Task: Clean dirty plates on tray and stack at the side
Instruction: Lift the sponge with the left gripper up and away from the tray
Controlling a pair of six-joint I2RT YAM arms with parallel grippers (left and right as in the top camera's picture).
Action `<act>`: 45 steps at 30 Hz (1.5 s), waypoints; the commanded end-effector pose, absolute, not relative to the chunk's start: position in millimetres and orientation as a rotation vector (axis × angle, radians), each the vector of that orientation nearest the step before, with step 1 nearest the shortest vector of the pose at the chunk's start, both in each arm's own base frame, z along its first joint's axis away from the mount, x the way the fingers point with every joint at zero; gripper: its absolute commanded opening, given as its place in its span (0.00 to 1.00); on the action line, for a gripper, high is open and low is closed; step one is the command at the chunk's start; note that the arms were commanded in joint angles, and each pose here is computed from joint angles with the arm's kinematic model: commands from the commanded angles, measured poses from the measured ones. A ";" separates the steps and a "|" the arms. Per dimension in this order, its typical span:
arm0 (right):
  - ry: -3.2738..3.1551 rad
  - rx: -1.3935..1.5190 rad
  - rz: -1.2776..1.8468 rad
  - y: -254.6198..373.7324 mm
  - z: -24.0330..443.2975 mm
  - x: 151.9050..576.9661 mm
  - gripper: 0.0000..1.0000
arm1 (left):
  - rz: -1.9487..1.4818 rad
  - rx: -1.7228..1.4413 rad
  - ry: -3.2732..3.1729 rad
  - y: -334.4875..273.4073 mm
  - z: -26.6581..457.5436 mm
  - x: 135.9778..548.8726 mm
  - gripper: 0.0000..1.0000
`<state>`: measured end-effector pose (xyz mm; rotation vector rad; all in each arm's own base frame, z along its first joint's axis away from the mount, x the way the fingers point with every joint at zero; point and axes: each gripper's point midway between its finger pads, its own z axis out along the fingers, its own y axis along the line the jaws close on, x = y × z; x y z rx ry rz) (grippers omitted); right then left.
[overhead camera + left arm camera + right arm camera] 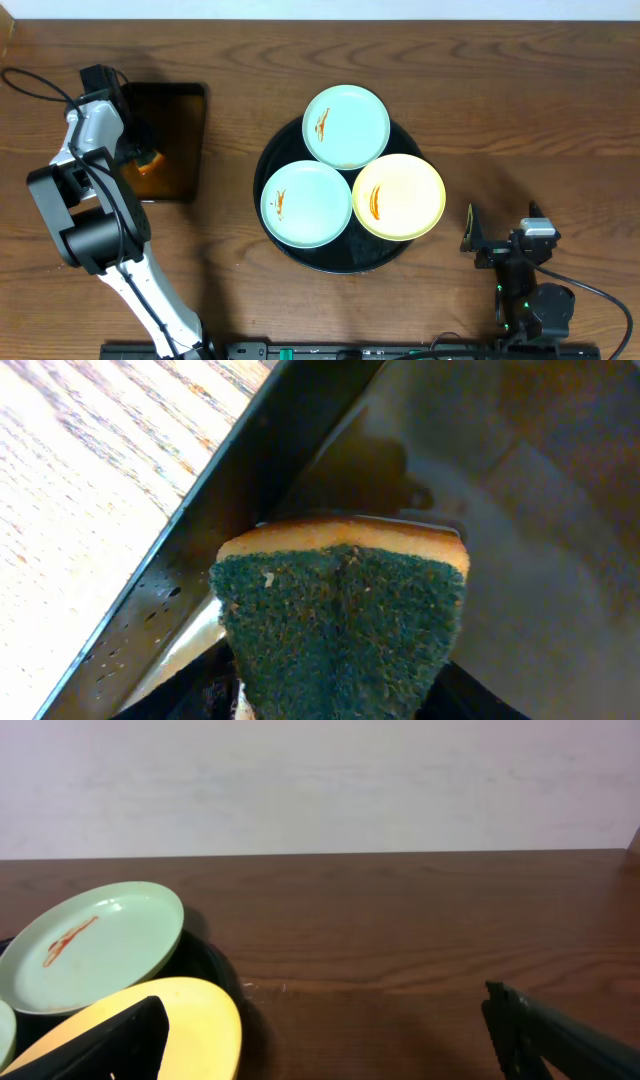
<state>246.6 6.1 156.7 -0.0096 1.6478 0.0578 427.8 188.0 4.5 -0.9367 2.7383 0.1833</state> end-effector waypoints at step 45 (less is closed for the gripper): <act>1.650 0.025 0.046 -0.8 155.9 246.5 0.99 | -0.313 -0.371 2.156 124.7 243.9 493.8 0.07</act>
